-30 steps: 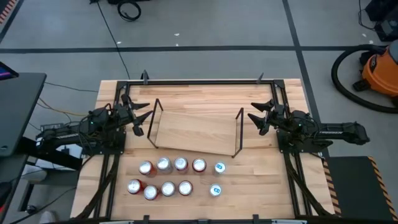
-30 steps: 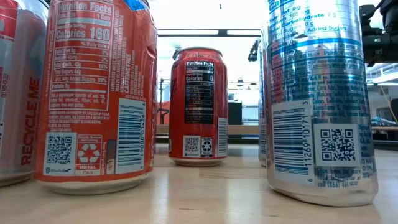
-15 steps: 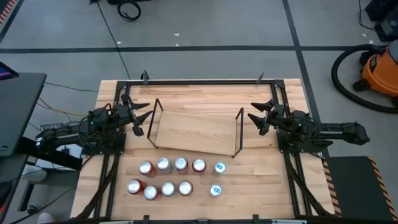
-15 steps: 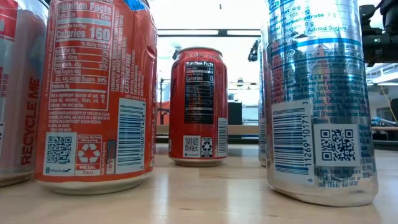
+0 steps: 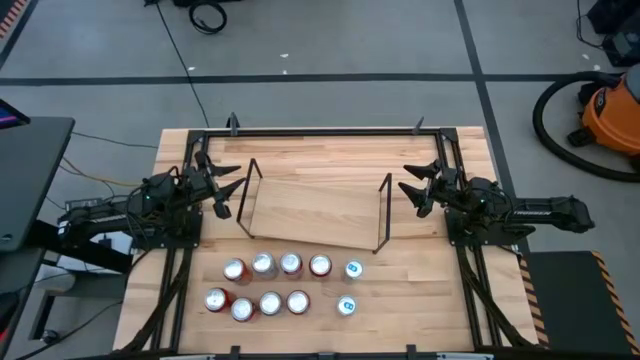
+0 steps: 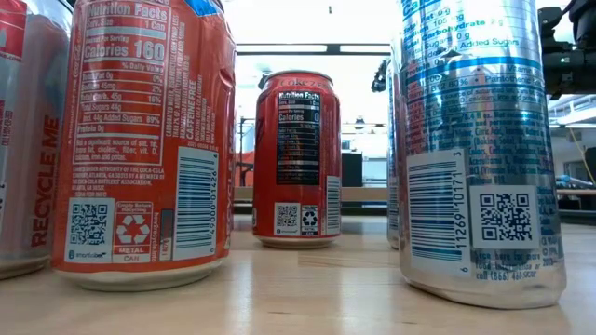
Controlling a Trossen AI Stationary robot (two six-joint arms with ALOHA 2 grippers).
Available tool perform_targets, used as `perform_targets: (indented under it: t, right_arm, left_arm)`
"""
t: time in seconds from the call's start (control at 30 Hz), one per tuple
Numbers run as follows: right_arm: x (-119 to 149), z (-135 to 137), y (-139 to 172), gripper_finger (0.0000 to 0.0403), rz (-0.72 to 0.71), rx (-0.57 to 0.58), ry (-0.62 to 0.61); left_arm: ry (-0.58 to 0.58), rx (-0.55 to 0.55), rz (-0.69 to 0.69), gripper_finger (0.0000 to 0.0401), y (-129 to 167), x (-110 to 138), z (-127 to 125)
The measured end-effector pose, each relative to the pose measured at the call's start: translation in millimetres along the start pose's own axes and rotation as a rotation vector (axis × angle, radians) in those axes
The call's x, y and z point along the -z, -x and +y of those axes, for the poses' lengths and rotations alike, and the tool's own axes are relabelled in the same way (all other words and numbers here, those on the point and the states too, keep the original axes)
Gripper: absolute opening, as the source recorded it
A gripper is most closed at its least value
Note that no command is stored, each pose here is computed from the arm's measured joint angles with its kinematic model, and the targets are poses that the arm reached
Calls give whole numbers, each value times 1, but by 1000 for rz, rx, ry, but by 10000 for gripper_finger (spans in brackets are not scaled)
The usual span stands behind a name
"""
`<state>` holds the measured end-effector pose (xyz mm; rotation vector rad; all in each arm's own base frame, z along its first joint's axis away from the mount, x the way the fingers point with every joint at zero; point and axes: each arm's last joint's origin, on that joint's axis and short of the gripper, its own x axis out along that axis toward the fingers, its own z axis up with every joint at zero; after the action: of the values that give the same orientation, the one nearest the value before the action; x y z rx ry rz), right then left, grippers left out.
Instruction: Place canned beverage on shelf
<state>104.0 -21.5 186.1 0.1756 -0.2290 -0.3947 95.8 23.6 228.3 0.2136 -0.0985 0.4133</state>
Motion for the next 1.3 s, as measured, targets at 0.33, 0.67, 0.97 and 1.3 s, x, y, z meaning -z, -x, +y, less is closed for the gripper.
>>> perform_targets:
  t: [0.33,0.67,0.97,1.3]
  right_arm:
    - [0,0,0,323,0,0,0]
    - [-17,1,1,323,-170,17,27]
    - [-35,1,6,323,-368,32,-68]
    - [-53,11,-7,320,-274,-59,62]
  left_arm:
    - [0,0,0,172,0,0,0]
    - [271,-27,-88,172,0,-9,2]
    - [296,-44,-236,172,0,-23,6]
    - [350,56,-270,172,-11,-36,3]
